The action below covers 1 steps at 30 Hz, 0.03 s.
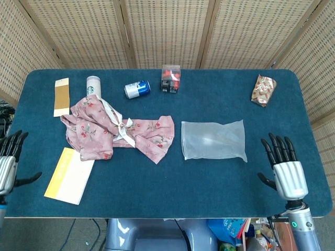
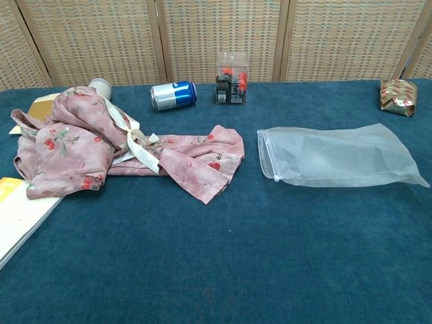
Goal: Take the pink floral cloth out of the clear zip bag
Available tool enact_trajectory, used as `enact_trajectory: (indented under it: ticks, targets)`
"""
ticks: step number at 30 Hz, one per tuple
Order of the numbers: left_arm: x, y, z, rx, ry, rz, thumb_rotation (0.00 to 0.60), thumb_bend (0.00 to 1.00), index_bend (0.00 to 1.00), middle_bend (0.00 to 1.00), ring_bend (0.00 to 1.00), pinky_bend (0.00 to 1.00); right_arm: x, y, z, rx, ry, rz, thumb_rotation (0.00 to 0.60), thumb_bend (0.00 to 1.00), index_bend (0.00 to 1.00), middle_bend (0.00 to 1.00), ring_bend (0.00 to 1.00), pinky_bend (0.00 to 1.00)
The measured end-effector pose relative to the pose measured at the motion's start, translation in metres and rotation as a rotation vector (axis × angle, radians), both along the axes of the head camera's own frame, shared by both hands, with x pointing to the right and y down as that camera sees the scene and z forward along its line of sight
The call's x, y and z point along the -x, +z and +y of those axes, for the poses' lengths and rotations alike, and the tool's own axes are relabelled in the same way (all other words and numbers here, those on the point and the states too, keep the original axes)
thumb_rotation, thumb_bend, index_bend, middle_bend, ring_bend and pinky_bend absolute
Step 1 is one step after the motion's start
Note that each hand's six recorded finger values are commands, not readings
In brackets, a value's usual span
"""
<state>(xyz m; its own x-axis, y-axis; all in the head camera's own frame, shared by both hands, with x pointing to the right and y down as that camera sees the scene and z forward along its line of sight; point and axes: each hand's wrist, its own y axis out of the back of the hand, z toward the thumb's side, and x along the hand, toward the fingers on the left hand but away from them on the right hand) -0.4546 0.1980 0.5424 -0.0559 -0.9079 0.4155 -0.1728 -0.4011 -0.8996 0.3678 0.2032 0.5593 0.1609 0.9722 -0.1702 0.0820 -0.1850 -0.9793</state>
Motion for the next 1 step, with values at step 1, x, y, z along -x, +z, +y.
enact_trajectory:
  ticks: [1]
  targets:
    - [-0.0004, 0.0009, 0.0081, 0.008, -0.012, 0.001, 0.600, 0.05, 0.00, 0.00, 0.00, 0.00, -0.0008, -0.0019, 0.0039, -0.002, 0.015, -0.017, 0.600, 0.00, 0.00, 0.00, 0.00, 0.00]
